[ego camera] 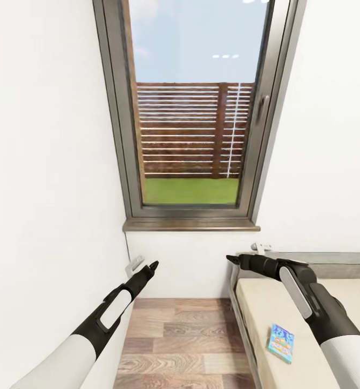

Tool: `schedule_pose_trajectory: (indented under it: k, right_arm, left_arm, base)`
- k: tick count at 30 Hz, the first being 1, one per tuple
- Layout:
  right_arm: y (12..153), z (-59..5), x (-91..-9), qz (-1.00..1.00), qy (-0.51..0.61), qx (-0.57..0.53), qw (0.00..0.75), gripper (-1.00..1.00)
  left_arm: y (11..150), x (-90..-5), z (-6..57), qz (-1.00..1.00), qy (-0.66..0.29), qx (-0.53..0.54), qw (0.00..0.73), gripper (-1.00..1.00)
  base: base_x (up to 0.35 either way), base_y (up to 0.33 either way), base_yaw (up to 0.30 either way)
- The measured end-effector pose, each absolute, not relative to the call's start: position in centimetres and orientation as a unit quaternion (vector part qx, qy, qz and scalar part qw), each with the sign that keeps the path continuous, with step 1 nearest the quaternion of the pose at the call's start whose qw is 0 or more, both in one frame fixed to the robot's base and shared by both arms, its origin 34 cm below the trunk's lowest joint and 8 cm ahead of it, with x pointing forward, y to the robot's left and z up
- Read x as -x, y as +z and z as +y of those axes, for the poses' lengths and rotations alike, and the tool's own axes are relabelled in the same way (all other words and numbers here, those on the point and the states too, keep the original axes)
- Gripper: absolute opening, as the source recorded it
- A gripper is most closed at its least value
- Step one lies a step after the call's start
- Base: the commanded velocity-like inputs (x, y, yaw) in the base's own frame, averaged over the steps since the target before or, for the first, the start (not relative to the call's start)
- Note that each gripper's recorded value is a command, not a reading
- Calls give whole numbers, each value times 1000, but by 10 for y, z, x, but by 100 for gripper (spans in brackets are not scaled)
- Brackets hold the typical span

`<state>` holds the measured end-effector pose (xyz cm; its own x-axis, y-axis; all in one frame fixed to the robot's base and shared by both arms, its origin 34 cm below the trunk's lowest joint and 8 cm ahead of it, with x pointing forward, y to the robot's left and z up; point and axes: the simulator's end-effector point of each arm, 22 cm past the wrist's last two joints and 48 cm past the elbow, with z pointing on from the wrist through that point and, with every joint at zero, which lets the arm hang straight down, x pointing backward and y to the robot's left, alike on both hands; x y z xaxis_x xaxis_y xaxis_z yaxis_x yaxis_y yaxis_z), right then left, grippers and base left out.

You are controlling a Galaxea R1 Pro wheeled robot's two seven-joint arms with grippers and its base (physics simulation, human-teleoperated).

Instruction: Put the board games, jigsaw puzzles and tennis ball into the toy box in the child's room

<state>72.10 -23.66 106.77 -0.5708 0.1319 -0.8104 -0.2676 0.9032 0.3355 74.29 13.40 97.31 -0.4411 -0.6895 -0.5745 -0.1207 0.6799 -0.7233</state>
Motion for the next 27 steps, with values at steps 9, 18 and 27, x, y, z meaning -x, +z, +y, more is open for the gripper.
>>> schedule_pose_trajectory:
  k: [9, 18, 27]
  right_arm:
    - [1067, -234, -721, 859, 218, 40, 461, 100]
    - [1067, -233, -720, 859, 219, 40, 461, 100]
    - [1068, -233, -720, 859, 219, 40, 461, 100]
  left_arm:
    - [973, -743, 134, 791, -308, 256, 462, 100]
    - [973, -743, 133, 791, -308, 256, 462, 100]
    - [973, -743, 133, 791, -308, 256, 462, 100]
  base:
    - [210, 0, 0]
    - [210, 0, 0]
    - [210, 0, 0]
